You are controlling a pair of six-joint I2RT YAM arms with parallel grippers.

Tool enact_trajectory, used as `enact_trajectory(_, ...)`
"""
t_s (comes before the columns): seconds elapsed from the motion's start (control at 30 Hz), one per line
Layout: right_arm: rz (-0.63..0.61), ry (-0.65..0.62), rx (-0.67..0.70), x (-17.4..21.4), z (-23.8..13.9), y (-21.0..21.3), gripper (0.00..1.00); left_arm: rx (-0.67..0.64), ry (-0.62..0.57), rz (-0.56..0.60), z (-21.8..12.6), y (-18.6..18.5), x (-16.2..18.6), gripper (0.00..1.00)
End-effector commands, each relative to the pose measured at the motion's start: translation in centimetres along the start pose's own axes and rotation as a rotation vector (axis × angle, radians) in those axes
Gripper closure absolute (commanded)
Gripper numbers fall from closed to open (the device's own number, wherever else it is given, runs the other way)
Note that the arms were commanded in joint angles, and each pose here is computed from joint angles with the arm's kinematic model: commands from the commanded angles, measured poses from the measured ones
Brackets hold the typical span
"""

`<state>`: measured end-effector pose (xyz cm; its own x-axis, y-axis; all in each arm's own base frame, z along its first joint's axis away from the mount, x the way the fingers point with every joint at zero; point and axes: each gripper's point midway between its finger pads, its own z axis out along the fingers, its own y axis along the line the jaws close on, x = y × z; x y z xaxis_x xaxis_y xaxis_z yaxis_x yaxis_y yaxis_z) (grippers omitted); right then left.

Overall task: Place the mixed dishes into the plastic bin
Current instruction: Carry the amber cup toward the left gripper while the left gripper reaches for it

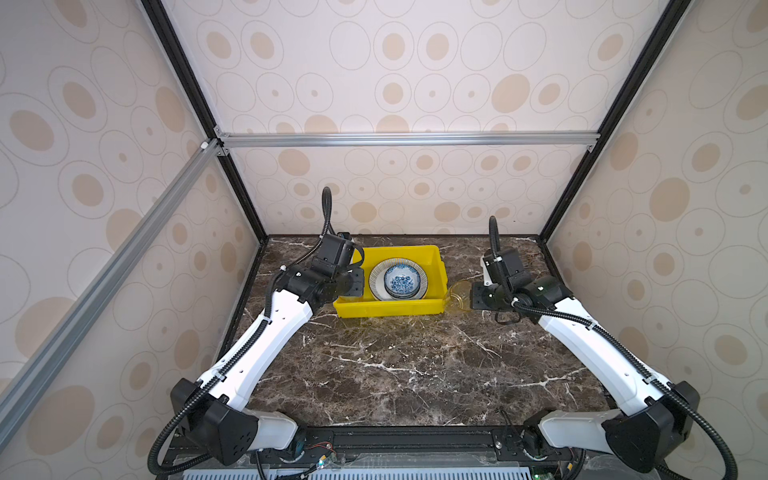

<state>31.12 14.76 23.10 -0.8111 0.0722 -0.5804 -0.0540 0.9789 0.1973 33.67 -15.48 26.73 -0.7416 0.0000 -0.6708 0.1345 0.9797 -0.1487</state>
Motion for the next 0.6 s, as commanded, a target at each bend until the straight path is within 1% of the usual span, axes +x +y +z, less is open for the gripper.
enact_trajectory(0.0, -0.027, -0.009, -0.012, -0.5, -0.4, 1.8, 1.0, 0.014, -0.02, -0.012, -1.3, -0.7, 0.0, 0.62)
enact_trajectory(0.17, -0.074, 0.005, -0.043, -0.4, 0.1, 4.4, 1.0, 0.058, -0.02, 0.004, -1.5, -2.5, 0.5, 0.61)
enact_trajectory(0.37, -0.127, 0.006, -0.071, -0.4, 0.6, 7.4, 1.0, 0.078, -0.009, 0.023, -1.3, -3.8, 1.1, 0.61)
enact_trajectory(0.57, -0.17, 0.005, -0.079, -0.4, 1.4, 9.8, 1.0, 0.144, -0.013, 0.026, -1.5, -5.7, 1.5, 0.61)
